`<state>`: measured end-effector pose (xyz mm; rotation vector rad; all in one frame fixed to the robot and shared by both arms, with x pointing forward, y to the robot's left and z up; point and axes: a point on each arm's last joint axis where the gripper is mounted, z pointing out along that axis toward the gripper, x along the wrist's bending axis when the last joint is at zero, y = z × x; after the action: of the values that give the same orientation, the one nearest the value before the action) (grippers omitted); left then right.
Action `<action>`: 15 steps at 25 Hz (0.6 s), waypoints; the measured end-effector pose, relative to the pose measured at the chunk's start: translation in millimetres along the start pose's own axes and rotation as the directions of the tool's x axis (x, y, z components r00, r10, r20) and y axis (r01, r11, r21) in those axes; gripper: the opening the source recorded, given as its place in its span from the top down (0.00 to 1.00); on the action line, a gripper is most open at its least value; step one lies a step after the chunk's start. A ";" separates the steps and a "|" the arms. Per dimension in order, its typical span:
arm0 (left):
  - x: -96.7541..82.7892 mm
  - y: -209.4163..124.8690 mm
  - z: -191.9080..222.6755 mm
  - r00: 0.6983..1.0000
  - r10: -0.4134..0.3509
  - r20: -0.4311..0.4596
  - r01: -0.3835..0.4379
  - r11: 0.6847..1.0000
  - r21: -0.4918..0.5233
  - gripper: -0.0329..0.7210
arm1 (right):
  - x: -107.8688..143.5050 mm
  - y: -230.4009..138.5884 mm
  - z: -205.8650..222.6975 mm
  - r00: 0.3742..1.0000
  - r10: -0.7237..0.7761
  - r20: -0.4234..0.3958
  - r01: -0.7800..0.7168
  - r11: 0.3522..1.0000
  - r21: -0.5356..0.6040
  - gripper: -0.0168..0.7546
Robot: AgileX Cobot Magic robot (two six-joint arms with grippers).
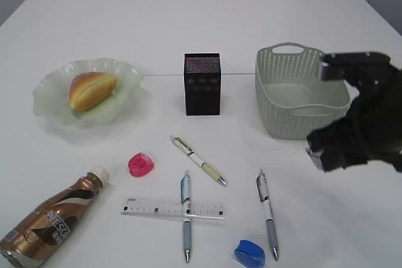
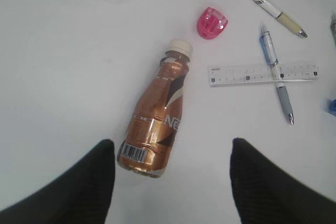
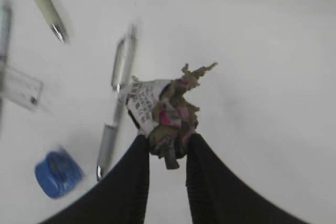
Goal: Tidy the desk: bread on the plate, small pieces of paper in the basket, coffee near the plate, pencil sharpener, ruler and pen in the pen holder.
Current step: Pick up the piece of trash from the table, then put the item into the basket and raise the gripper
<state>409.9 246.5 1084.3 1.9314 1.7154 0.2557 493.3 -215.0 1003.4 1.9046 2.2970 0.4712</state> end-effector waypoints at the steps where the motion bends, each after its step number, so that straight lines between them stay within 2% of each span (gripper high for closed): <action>1: 0.0 0.0 0.0 1.000 0.000 0.000 0.000 1.000 0.000 0.29 | 1.6 10.2 -8.4 1.000 -0.001 -0.002 0.001 0.999 -0.038 0.75; 5: 0.0 0.1 0.2 1.000 0.000 0.000 0.000 1.000 0.001 0.29 | 6.0 51.0 -40.1 1.000 0.012 0.008 -0.010 0.983 -0.181 0.75; 8: 0.0 0.1 0.2 1.000 0.000 0.000 0.000 1.000 0.001 0.29 | 4.9 81.6 -51.0 0.998 0.028 0.056 -0.013 0.968 -0.251 0.75; 10: 0.0 0.1 0.2 1.000 0.000 0.000 0.000 1.000 0.001 0.29 | 2.8 101.9 -52.6 0.994 0.041 0.101 -0.011 0.961 -0.276 0.75; 15: 0.0 -0.1 0.2 1.000 0.000 0.000 0.000 1.000 0.003 0.29 | -0.8 146.9 -20.8 0.983 0.068 0.173 -0.022 0.967 -0.254 0.75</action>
<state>409.9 246.5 1084.0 1.9333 1.7169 0.2536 625.0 -195.6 1068.7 1.7992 1.9806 0.5415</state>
